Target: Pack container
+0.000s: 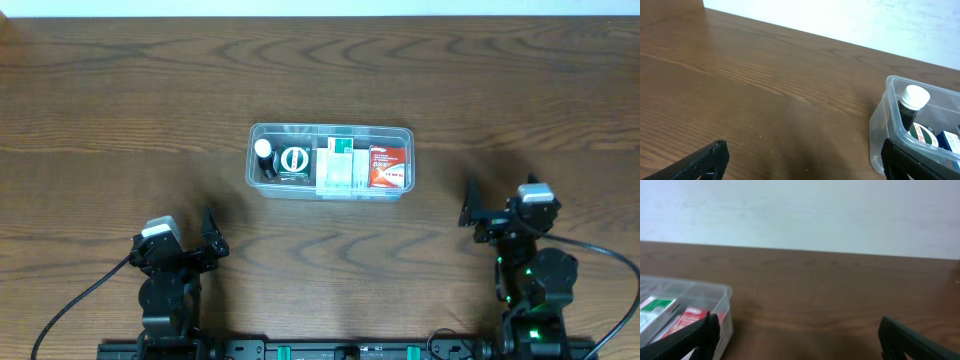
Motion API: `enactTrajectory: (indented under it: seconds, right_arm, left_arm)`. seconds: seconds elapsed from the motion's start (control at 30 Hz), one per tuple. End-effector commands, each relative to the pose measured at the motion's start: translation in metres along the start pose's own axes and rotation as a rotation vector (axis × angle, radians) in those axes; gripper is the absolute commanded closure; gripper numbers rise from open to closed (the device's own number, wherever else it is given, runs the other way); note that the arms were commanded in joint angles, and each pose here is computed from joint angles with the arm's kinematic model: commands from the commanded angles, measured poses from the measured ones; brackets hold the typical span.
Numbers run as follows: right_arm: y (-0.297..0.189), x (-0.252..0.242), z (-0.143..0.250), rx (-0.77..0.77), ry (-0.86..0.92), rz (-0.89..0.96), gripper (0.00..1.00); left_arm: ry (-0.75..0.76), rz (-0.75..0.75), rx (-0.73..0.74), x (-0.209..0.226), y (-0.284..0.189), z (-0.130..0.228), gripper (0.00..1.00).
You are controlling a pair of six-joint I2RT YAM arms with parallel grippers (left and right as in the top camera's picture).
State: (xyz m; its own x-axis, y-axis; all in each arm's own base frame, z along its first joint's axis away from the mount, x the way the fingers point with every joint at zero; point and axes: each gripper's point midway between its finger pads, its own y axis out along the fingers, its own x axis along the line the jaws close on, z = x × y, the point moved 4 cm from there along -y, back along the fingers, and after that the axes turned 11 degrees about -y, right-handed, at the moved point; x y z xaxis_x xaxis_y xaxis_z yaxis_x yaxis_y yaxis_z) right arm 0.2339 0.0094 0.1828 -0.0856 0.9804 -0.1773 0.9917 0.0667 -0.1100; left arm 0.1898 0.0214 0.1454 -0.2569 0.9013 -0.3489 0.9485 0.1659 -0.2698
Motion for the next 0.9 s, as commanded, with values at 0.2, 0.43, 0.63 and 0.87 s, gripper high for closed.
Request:
enactTrajectory:
  seconds: [0.2, 0.43, 0.63, 0.87]
  right_arm:
    - [-0.007, 0.012, 0.032, 0.015, -0.009, -0.048, 0.01]
    - [-0.013, 0.007, 0.034, 0.019, -0.005, -0.023, 0.01]
    - [-0.017, 0.004, 0.042, 0.055, 0.001, -0.005, 0.01]
    - [-0.019, 0.003, 0.046, 0.076, 0.002, 0.007, 0.01]
  left_arm:
    - [0.004, -0.019, 0.036, 0.005, 0.001, 0.010, 0.02]
    - [0.004, -0.019, 0.036, 0.005, 0.001, 0.010, 0.02]
    - [0.004, -0.019, 0.036, 0.005, 0.001, 0.010, 0.02]
    - [0.004, -0.019, 0.036, 0.005, 0.001, 0.010, 0.02]
